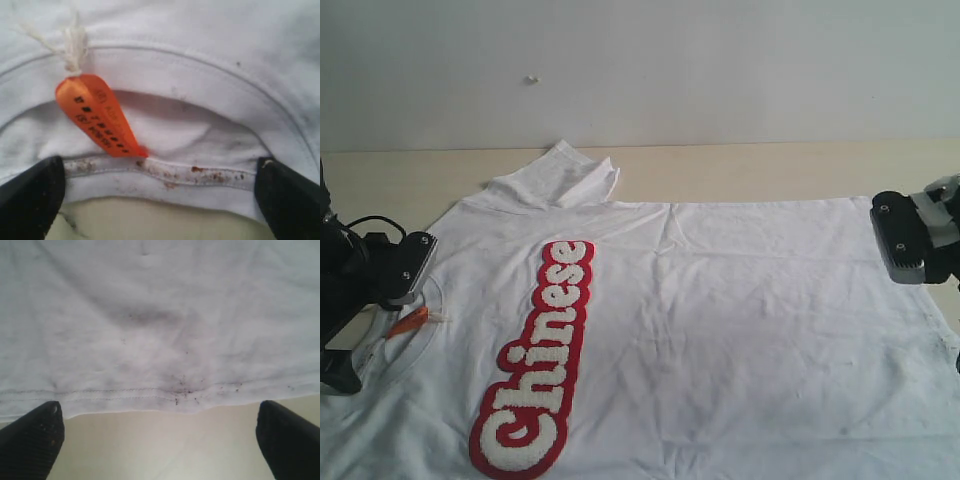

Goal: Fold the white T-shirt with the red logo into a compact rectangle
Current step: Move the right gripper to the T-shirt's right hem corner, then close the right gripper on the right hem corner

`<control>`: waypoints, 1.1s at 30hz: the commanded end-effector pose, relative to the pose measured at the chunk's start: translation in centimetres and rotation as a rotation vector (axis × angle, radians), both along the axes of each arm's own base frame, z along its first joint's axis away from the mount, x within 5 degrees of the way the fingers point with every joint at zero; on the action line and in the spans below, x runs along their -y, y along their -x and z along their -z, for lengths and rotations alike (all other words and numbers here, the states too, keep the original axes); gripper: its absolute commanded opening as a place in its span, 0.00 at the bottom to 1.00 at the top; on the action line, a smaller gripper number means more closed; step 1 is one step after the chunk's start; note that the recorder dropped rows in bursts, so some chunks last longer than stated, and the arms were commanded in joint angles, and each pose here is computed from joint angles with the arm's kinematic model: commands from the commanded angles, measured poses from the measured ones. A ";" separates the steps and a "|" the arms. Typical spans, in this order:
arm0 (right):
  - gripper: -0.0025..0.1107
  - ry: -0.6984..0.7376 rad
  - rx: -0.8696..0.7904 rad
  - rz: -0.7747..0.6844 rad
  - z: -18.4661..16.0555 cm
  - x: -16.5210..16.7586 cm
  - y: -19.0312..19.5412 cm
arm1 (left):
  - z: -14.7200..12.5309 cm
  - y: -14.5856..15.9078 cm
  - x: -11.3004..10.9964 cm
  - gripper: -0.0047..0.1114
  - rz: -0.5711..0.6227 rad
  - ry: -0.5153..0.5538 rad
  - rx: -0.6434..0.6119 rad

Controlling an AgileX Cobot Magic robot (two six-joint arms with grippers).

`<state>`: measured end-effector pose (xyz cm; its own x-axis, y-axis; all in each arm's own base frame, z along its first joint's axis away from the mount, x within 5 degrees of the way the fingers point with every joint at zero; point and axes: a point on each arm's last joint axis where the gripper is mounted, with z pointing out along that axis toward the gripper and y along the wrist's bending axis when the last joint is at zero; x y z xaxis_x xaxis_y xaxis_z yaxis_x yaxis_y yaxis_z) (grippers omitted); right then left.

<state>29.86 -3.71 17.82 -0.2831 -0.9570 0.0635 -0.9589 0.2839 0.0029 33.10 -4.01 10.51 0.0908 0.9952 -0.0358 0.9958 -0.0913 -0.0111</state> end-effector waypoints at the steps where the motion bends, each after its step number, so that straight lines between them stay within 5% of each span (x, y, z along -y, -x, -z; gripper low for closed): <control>1: 0.95 0.025 -0.064 -0.040 1.2 0.4 -0.9 | 2.7 0.6 -0.2 0.94 -0.005 -0.006 -0.043; 12: 0.95 -0.041 -0.034 0.067 2.5 2.1 -3.8 | 2.7 0.6 -0.2 0.94 -0.005 -0.006 -0.043; 26: 0.95 0.004 0.007 0.018 6.7 3.4 -5.3 | 2.7 0.6 -0.2 0.94 -0.005 -0.006 -0.043; 33: 0.95 -0.006 -0.035 0.061 5.5 5.6 -5.5 | 2.7 0.6 -0.2 0.94 -0.005 -0.006 -0.043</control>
